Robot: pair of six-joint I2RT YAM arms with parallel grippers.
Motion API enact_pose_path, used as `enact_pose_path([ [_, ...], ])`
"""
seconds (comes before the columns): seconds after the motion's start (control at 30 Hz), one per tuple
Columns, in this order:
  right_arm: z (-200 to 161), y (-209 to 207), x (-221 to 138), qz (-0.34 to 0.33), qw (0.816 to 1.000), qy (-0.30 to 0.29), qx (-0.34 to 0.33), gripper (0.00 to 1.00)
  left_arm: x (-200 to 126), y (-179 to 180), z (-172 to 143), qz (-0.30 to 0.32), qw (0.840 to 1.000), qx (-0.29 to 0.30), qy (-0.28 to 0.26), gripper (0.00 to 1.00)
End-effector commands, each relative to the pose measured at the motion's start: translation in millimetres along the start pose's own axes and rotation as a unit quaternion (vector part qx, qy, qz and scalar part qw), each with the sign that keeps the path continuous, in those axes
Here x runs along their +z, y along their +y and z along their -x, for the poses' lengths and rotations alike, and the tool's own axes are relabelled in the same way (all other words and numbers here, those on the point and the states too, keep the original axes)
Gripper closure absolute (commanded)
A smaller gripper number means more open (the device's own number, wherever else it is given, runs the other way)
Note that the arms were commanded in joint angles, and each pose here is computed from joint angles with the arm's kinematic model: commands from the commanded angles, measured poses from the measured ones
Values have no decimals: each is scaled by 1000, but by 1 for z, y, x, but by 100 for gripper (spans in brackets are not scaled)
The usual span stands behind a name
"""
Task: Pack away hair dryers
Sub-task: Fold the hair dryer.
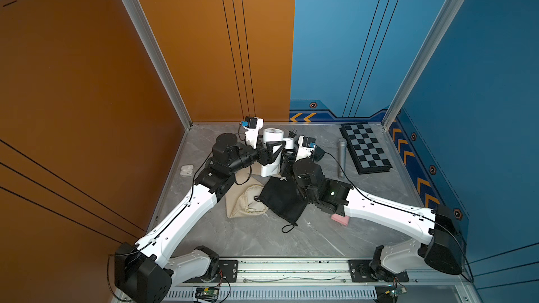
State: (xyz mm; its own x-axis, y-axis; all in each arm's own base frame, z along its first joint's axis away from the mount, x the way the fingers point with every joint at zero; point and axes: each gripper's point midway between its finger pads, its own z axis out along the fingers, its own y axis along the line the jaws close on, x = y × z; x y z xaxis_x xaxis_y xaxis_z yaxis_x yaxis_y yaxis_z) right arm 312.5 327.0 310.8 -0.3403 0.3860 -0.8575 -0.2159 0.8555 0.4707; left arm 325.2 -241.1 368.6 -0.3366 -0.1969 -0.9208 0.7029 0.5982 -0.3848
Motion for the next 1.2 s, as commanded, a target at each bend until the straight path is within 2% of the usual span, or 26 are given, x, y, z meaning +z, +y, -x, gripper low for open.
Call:
enact_pose_path([
  [0.0, 42, 44, -14, 107, 970, -46, 213, 52, -7, 3, 42, 40, 995, 14, -95, 73],
  [0.03, 42, 42, -12, 109, 966, -42, 231, 52, -5, 8, 29, 46, 995, 10, -85, 73],
  [0.13, 42, 45, -12, 123, 955, -36, 266, 50, -7, 9, 30, 54, 994, 11, -95, 73],
  [0.23, 39, 52, -12, 136, 953, -21, 271, 41, -9, 9, 33, 58, 993, 10, -105, 73],
  [0.3, 36, 49, -13, 130, 958, -11, 256, 35, -10, 8, 36, 56, 993, 12, -107, 73],
  [0.37, 32, 45, -16, 115, 968, 0, 224, 31, -12, 7, 37, 55, 993, 14, -106, 73],
  [0.57, 16, 24, -23, 79, 985, 35, 147, 30, -18, 9, 41, 62, 993, 22, -98, 73],
  [0.73, 6, 7, -33, 72, 994, 64, 58, 28, -21, 13, 42, 63, 994, 19, -91, 73],
  [0.8, 4, -2, -41, 67, 995, 72, 14, 28, -24, 8, 53, 57, 993, 22, -99, 73],
  [1.0, 3, -44, -45, 71, 990, 112, -56, 30, -26, 2, 51, 40, 996, 22, -78, 73],
  [1.17, -6, -45, -44, 119, 973, 139, -143, 29, -27, 2, 46, 36, 998, 17, -58, 73],
])
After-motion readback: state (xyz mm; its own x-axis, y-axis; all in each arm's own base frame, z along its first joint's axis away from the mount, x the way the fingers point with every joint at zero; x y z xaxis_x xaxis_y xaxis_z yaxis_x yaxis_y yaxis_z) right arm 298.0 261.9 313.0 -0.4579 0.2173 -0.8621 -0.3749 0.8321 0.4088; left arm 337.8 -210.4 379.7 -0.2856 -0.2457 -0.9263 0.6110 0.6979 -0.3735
